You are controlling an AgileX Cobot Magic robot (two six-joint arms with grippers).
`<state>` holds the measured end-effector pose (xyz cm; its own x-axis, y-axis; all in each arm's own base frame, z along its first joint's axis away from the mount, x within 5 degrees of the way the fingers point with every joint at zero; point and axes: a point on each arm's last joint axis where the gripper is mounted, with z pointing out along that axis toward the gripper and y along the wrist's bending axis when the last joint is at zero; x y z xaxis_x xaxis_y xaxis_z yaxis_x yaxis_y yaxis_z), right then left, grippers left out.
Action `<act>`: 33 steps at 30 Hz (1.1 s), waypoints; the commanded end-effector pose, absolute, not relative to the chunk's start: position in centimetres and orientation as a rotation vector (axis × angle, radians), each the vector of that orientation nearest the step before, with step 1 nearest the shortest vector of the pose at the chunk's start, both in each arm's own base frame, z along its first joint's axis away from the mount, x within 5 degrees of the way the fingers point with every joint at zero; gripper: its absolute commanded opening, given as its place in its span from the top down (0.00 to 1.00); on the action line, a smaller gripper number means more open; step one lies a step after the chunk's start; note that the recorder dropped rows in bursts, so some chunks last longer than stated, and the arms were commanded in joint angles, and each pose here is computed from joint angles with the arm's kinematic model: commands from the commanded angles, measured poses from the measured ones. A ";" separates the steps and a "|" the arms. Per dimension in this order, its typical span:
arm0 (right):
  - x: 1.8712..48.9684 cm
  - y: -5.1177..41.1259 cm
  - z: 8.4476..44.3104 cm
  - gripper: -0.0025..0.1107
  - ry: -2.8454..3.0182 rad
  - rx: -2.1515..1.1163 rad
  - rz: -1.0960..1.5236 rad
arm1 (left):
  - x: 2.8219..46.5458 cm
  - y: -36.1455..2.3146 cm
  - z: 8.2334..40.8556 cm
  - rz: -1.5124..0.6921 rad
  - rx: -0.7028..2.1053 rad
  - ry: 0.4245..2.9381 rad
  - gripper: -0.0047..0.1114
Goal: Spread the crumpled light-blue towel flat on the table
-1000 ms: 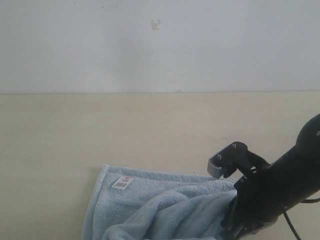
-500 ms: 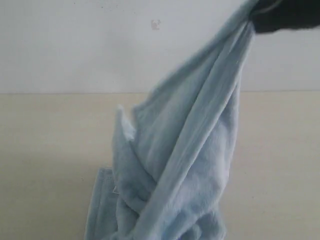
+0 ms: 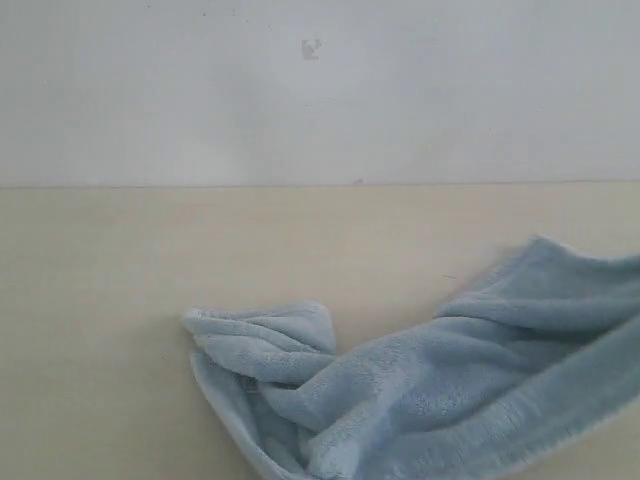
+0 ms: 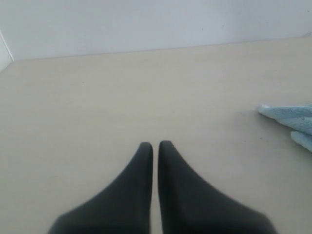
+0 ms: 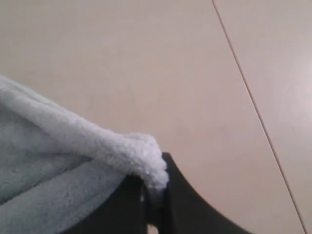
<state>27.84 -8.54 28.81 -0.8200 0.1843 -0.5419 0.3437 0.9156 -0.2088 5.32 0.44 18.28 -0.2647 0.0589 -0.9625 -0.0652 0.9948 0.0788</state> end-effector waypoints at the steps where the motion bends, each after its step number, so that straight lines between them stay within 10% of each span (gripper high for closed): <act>1: 26.1 -12.4 26.2 0.97 2.742 0.631 -0.490 | 5.3 0.5 18.2 0.123 -0.006 1.827 0.93; 6: 24.9 -13.1 24.9 0.92 2.773 0.745 -0.356 | 5.3 0.5 18.2 0.123 -0.006 1.827 0.93; 14: 26.6 -10.1 25.2 0.45 2.657 0.729 0.167 | 5.3 0.5 18.2 0.123 -0.006 1.827 0.93; 24: 29.0 3.3 31.8 0.44 2.258 -0.144 0.876 | 5.3 0.5 18.3 0.124 -0.006 1.825 0.93; 33: 23.5 20.4 25.8 0.44 2.375 -1.183 0.528 | 5.3 0.5 18.3 0.124 -0.006 1.825 0.93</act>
<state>25.12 16.73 27.89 -0.6408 -0.4872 -0.5933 -0.7304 0.6248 0.2759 5.32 0.44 18.28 -0.2647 0.0589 -0.9625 -0.0652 0.9948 0.0788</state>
